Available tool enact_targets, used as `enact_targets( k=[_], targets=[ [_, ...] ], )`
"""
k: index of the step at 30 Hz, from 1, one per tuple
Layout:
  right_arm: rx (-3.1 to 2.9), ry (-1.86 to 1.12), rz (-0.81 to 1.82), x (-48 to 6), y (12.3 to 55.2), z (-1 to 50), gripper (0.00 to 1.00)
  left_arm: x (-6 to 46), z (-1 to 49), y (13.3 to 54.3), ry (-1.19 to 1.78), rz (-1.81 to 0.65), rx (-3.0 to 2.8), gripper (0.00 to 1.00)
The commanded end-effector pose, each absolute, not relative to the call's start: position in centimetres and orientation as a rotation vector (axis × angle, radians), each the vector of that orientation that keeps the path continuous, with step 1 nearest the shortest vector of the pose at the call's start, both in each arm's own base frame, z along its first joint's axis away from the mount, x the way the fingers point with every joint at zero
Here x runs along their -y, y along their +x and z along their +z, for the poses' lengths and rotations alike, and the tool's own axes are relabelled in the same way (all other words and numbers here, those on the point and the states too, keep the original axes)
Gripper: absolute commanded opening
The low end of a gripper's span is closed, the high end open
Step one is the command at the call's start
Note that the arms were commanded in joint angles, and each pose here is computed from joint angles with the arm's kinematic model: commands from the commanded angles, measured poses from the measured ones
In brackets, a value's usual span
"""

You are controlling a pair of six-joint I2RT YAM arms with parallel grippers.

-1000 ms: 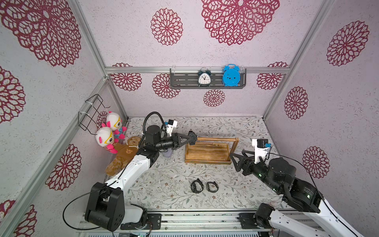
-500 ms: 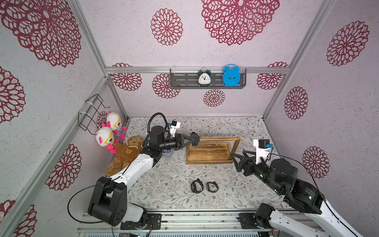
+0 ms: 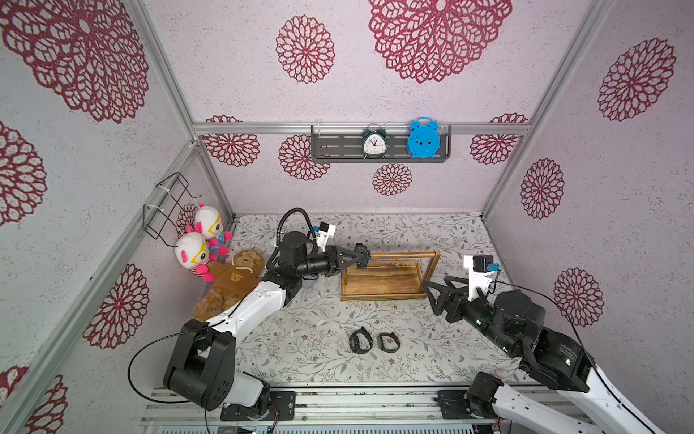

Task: Place watch on stand
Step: Place the watch on the stand.

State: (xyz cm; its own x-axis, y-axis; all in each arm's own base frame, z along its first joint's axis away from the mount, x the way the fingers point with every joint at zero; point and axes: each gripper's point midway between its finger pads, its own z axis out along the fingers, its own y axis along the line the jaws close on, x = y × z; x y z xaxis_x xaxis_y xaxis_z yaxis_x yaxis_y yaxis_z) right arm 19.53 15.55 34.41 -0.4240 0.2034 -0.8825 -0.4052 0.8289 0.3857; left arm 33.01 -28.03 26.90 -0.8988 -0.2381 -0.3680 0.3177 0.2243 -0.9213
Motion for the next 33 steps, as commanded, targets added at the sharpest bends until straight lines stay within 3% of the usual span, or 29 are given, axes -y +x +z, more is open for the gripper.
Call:
enact_targets(
  k=[1, 33],
  targets=[
    [-1.881, -0.137, 0.702, -15.7, 19.6, 34.8, 0.79, 28.5, 28.4, 33.1, 0.075, -1.718, -2.024, 0.0],
    [-1.876, -0.096, 0.667, -13.8, 19.0, 34.3, 0.79, 33.2, 27.5, 34.5, 0.017, -1.721, -2.095, 0.0]
  ],
)
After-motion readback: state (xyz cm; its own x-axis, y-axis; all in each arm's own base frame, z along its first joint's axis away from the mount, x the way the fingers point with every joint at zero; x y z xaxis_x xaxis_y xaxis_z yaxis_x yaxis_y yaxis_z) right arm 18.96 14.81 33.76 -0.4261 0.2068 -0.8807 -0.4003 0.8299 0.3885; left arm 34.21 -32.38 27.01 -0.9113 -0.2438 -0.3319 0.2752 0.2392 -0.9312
